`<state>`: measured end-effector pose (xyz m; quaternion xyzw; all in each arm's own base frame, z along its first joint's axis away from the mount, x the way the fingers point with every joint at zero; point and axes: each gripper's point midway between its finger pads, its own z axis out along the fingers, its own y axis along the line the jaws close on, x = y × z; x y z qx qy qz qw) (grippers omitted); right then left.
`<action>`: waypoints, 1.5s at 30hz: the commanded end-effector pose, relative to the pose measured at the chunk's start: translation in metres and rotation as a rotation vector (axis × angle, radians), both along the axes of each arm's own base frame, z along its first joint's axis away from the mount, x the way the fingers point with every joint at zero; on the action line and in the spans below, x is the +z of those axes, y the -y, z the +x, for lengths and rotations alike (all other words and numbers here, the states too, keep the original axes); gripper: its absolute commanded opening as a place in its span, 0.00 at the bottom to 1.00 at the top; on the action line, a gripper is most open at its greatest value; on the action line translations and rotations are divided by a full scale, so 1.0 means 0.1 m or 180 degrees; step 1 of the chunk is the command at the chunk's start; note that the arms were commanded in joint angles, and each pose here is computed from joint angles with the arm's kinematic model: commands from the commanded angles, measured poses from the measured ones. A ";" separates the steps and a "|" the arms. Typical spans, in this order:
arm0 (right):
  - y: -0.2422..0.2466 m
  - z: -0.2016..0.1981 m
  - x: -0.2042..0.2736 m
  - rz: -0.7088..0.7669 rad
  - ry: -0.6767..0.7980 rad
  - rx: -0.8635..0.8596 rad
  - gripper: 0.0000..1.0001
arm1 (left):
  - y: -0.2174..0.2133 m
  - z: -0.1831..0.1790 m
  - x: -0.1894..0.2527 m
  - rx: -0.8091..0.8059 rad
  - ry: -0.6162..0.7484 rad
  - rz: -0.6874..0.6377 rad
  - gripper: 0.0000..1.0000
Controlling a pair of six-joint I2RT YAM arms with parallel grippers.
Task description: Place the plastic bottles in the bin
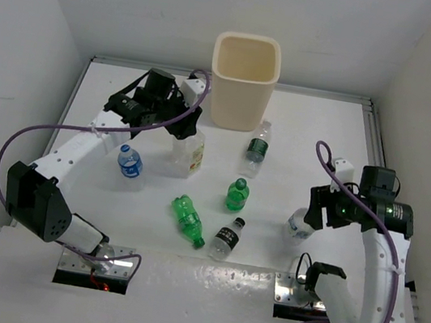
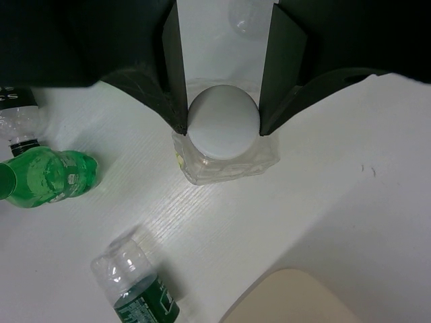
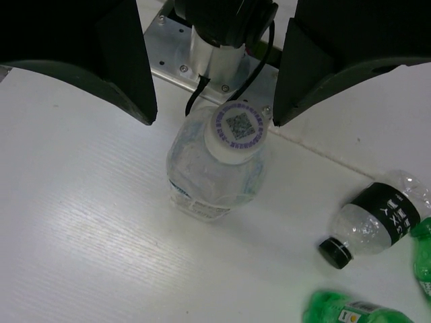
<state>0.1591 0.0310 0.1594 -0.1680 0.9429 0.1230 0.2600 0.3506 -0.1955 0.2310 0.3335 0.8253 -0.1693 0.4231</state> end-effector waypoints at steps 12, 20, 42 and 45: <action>-0.06 0.21 0.02 0.0078 0.0122 0.0067 0.42 | 0.04 0.00 0.06 -0.0001 0.0019 0.0011 0.01; -0.11 0.29 0.22 0.0047 0.0257 0.0237 0.00 | 0.10 -0.01 0.31 -0.0235 0.0164 -0.0058 0.00; -0.78 2.45 3.77 0.1308 0.3619 -0.0158 0.00 | 0.13 0.58 3.32 0.0225 0.2210 -0.1352 0.00; -0.97 2.64 3.80 0.1371 0.3678 -0.0084 0.00 | 0.22 0.81 3.21 0.0257 0.2105 -0.1476 0.00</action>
